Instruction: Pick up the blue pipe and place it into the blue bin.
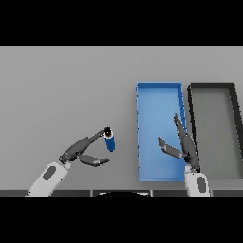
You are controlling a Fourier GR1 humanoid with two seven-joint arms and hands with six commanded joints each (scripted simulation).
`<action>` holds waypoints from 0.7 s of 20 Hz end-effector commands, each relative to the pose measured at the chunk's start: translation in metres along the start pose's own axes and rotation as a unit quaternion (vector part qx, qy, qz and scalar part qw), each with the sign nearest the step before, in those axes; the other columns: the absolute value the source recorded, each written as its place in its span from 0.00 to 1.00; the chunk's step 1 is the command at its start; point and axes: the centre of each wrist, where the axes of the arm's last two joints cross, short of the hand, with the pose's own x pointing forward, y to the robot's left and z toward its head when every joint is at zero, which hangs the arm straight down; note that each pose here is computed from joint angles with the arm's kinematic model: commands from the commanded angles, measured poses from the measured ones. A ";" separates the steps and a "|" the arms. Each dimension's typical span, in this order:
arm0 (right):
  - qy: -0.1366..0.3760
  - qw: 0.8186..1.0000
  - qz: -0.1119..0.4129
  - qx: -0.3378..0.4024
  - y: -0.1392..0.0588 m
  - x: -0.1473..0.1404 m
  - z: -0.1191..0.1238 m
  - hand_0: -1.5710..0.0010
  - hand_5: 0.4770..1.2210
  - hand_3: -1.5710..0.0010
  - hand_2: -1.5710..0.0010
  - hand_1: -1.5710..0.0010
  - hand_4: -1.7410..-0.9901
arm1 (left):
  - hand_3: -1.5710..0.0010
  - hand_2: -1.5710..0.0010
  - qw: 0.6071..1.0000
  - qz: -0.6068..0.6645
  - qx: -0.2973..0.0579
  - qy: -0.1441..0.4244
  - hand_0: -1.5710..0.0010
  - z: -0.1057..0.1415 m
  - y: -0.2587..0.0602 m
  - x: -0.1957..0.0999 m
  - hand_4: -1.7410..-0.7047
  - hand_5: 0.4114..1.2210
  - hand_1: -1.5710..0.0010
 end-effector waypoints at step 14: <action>0.009 1.000 0.000 -0.010 -0.009 -0.003 0.002 1.00 0.17 1.00 1.00 1.00 0.64 | 0.67 0.69 0.995 0.086 -0.004 -0.053 0.88 -0.069 -0.028 -0.009 0.47 0.39 0.78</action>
